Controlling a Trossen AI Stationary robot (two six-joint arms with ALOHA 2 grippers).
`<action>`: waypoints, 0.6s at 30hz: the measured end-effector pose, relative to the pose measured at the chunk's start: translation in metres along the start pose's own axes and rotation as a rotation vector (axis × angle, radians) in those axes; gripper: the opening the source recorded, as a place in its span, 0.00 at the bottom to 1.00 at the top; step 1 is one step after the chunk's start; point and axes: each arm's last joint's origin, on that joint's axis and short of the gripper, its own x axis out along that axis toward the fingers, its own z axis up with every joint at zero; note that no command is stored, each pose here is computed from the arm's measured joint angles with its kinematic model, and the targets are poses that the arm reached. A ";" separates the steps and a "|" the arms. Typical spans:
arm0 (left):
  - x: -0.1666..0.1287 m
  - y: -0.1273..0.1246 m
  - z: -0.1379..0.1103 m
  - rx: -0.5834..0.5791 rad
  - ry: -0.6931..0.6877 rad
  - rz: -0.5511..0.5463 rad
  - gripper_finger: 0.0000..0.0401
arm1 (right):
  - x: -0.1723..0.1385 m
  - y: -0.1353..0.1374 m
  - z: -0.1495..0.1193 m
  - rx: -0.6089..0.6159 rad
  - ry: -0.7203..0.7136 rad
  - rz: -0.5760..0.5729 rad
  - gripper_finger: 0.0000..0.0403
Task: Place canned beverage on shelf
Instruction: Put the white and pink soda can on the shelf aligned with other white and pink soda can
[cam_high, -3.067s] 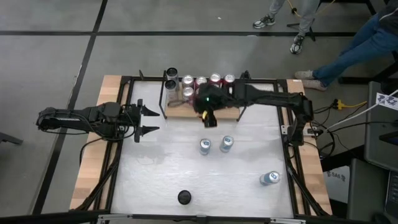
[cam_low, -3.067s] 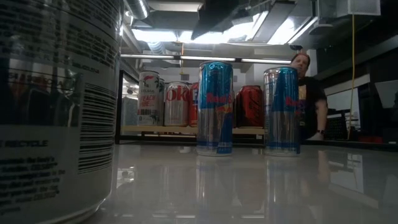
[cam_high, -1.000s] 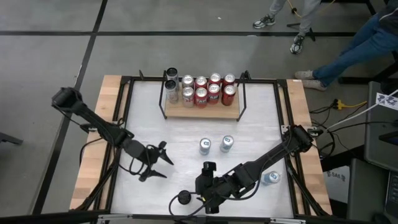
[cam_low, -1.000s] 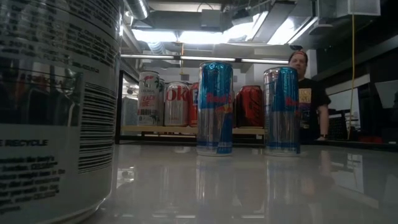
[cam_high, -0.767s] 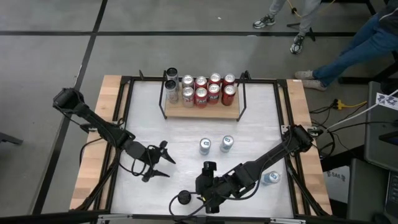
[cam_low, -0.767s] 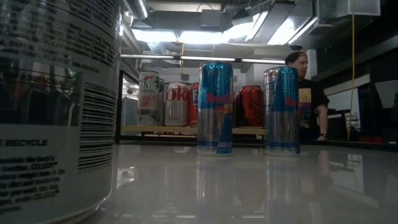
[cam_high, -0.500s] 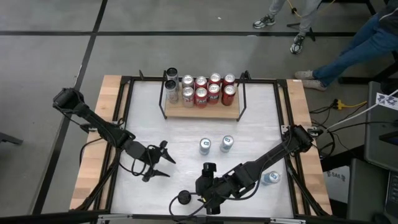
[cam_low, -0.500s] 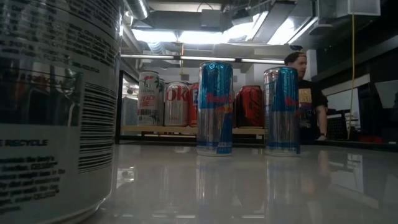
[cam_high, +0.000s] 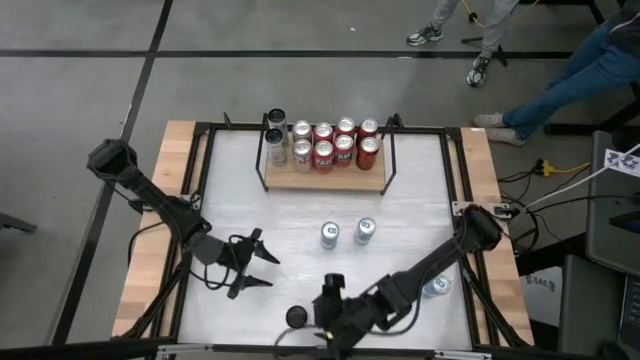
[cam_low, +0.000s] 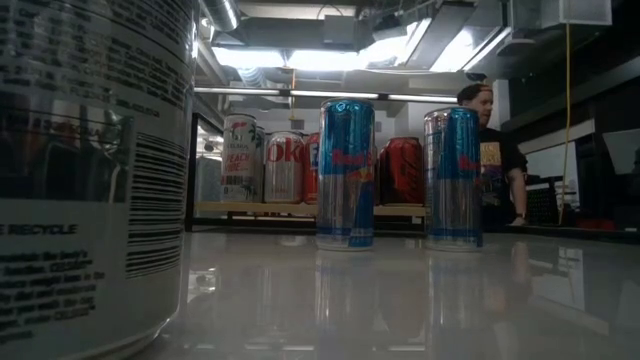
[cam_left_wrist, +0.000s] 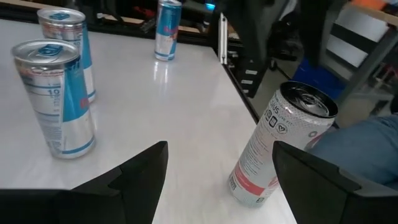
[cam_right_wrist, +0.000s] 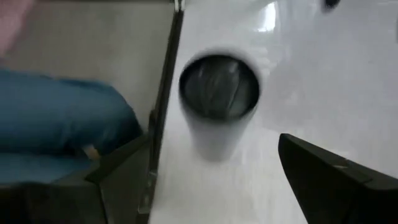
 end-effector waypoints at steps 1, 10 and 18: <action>-0.001 -0.002 -0.001 -0.006 -0.007 0.009 0.71 | 0.001 0.003 -0.004 -0.013 0.016 -0.009 0.84; 0.007 -0.020 -0.019 -0.033 -0.031 0.053 0.71 | 0.016 0.012 -0.021 -0.055 0.040 -0.100 0.84; 0.041 -0.034 -0.034 0.000 0.028 0.081 0.71 | 0.026 0.005 -0.020 -0.028 0.038 -0.129 0.84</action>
